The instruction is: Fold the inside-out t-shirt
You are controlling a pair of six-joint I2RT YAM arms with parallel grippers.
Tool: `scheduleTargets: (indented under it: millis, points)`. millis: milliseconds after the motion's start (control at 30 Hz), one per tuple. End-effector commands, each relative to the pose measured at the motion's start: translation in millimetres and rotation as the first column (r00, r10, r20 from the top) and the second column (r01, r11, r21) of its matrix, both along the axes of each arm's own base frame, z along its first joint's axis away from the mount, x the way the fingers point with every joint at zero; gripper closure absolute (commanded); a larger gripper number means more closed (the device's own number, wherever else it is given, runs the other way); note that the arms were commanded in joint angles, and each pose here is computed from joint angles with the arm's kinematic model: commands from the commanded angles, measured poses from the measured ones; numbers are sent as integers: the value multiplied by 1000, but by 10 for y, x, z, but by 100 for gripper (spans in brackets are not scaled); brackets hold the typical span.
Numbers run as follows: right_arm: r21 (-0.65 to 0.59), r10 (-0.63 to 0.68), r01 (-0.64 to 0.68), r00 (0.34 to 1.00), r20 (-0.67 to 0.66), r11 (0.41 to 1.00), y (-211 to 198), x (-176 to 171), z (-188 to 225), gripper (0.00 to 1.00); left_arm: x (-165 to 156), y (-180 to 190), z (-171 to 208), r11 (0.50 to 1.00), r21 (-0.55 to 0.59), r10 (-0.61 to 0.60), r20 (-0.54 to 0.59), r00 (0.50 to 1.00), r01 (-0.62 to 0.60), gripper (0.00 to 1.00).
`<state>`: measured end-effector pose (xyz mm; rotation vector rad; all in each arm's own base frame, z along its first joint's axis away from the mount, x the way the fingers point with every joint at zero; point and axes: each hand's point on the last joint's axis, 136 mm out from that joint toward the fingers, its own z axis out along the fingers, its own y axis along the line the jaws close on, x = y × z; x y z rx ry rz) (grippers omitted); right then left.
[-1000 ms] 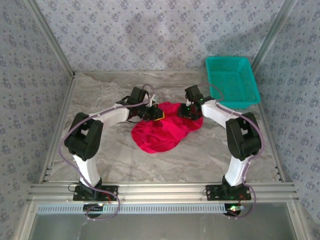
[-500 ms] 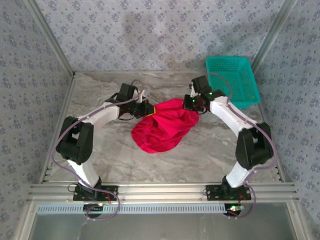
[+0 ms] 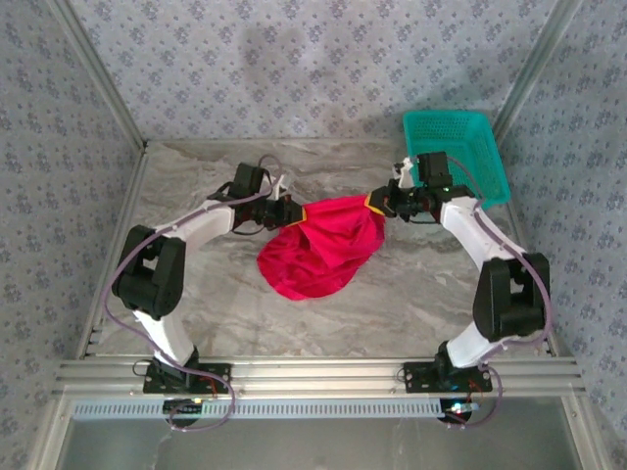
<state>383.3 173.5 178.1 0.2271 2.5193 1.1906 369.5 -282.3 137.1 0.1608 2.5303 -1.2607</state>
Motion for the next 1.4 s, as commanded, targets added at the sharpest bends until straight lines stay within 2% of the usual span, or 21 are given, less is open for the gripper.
scheduleTargets:
  millis: [0, 100, 167, 267, 533, 767, 867, 967, 1033, 1167, 1233, 1367]
  points:
    - [-59, -46, 44, 999, -30, 997, -64, 84, -57, 100, -76, 51, 103, 999, 38, -21, 84, 996, 17, 75]
    - [-56, -35, 33, 999, -36, 998, 30, 104, -73, 100, -222, -75, 297, 993, 90, -89, 225, 970, 71, 62]
    - [-65, -25, 23, 999, -37, 998, 87, 110, -72, 100, -334, -207, 405, 987, 115, -140, 314, 939, 108, 58]
    - [-61, -12, 10, 999, -40, 998, 137, 108, -74, 100, -444, -433, 472, 982, 104, -183, 370, 911, 155, 55]
    - [-48, -2, 1, 1000, -27, 999, 162, 108, 14, 100, -448, -929, 173, 949, 198, -304, 371, 877, 246, 46]
    - [-39, -14, 13, 999, -36, 999, 188, 99, 25, 100, -228, -1051, -32, 947, 236, -294, 365, 883, 218, 45]
    - [-43, -16, 14, 999, -45, 999, 169, 95, -17, 100, -197, -1079, -44, 946, 238, -297, 352, 887, 222, 59]
    - [-51, -20, 17, 998, -56, 999, 136, 94, -51, 100, -195, -1054, 37, 943, 231, -306, 322, 896, 239, 87]
    - [-77, -13, 9, 999, -53, 997, 72, 102, -90, 100, -204, -1012, 243, 948, 202, -299, 314, 901, 245, 100]
    - [-154, -9, -2, 997, -71, 988, -80, 169, -231, 100, -226, -876, 839, 971, 84, -239, 321, 916, 224, 100]
    - [-200, -5, -12, 996, -86, 980, -130, 229, -325, 99, -213, -774, 1145, 978, -26, -189, 296, 936, 206, 100]
    - [-226, -6, -21, 993, -117, 974, -137, 354, -506, 93, -217, -633, 1601, 937, -277, -138, 262, 955, 211, 100]
